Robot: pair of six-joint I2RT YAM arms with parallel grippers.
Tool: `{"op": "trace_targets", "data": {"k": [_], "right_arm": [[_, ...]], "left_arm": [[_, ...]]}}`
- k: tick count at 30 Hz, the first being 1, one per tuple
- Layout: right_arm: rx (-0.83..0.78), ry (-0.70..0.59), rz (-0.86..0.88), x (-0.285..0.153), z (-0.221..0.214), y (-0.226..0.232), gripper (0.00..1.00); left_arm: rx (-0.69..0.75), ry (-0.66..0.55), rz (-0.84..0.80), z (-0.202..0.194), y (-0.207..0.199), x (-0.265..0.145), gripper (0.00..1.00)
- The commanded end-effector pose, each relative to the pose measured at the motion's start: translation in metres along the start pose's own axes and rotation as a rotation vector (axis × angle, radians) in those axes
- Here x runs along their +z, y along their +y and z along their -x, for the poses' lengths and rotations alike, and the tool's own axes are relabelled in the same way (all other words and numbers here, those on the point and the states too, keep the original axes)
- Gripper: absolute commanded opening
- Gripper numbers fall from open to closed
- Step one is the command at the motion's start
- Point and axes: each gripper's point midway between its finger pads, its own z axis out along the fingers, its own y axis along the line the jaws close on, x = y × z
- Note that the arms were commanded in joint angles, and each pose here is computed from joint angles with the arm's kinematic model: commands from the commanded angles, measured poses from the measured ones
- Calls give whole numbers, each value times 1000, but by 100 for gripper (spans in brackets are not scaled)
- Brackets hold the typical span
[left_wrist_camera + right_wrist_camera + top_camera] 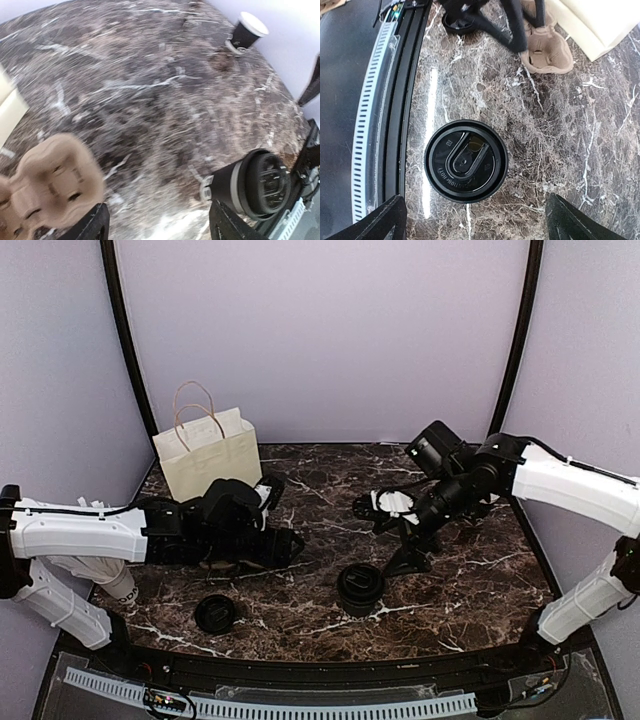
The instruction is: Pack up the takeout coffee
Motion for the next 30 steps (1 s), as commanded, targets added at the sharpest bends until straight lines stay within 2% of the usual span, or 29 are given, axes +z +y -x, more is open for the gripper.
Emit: {"op": "trace_targets", "data": {"k": [1, 6, 16, 25, 30], "right_arm": [[-76, 57, -16, 18, -1, -4, 99], [-128, 124, 11, 41, -5, 4, 99], [-124, 192, 25, 66, -15, 6, 98], [-108, 219, 3, 74, -20, 2, 89], [-107, 222, 12, 74, -21, 5, 81]], "left_arm": [[-107, -49, 50, -5, 29, -18, 71], [-171, -79, 56, -14, 43, -16, 71], [-172, -54, 82, -21, 50, -14, 71], [-183, -61, 78, -24, 51, -12, 71], [-181, -57, 72, -24, 49, -10, 71]]}}
